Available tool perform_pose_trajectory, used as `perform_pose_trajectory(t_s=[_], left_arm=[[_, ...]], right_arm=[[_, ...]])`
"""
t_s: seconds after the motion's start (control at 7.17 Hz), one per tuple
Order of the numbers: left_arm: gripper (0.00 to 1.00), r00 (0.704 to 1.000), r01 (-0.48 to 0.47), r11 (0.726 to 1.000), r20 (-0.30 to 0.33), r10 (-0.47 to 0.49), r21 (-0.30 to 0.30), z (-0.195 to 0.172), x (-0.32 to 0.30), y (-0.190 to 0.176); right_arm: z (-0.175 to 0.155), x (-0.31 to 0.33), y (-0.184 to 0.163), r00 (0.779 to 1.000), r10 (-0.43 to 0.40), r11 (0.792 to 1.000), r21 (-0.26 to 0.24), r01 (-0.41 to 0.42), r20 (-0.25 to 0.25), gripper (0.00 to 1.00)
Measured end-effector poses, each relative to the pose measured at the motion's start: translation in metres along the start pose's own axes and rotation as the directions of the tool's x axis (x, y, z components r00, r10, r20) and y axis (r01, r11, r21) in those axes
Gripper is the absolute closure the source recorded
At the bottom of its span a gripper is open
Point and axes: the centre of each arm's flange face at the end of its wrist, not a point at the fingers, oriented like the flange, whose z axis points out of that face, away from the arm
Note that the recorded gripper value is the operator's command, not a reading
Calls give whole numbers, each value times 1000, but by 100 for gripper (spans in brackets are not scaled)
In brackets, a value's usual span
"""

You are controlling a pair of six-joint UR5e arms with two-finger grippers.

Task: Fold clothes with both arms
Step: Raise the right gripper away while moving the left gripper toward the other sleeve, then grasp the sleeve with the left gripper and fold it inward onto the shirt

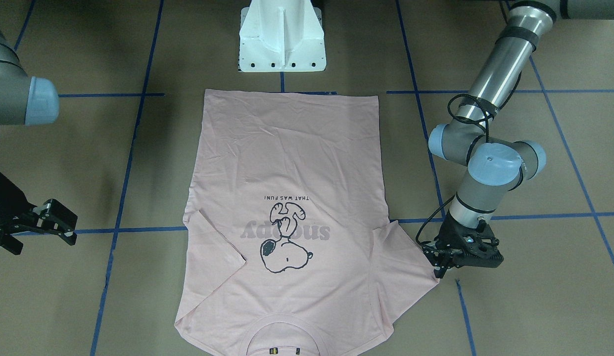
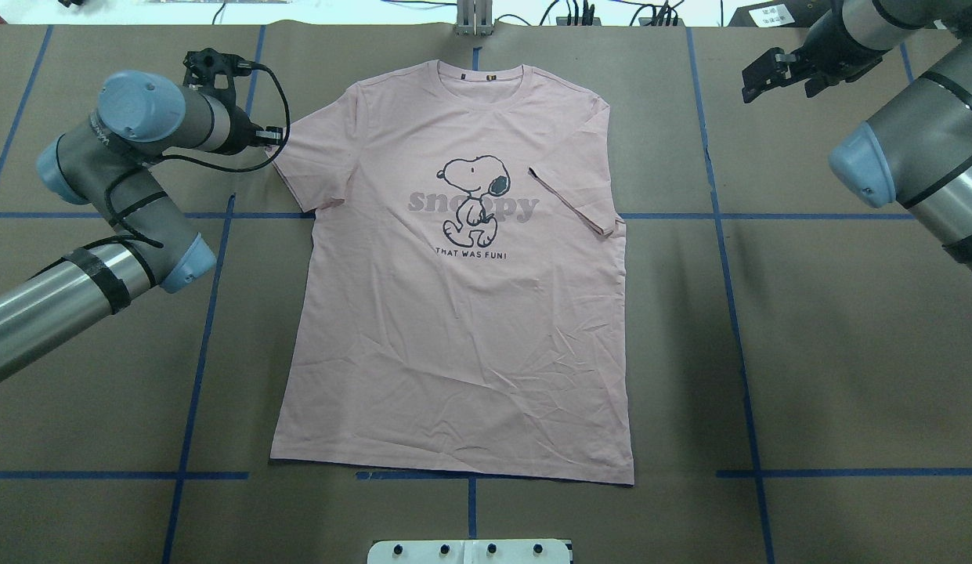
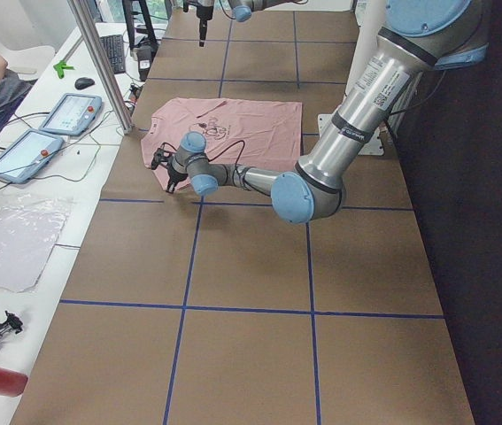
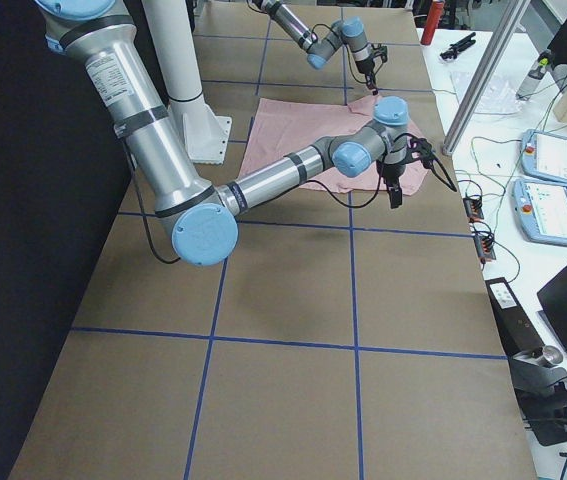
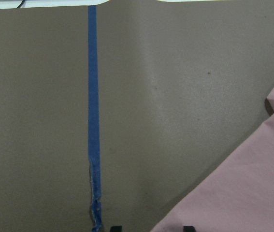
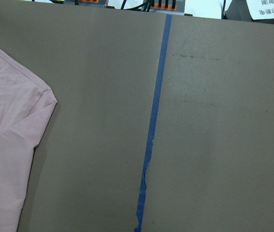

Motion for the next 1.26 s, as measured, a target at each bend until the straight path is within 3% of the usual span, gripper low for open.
perform_pose_trajectory(t_s=[0.28,0.42,0.7,1.12,1.26], left_arm=[[100,999,-23,1000,-34,23,6,-26,24,-11],[100,1000,-18,1000,-26,17,-23,-42,46,-19],[100,999,27,994,48,-23,-101,-74,119,-45],[97,989,90,983,129,-69,-159,-54,235,-50],[1,987,89,982,148,-64,-169,-45,248,-51]], right_arm=[[0,0,1,1000,4,1000,0,-4,1,0],[-1,0,1,1000,6,1000,1,-6,1,0],[0,2,3,1000,12,1000,0,-12,-1,0],[1,2,4,1000,15,1000,-2,-15,-1,0],[2,2,4,1000,16,1000,-4,-16,-2,0]])
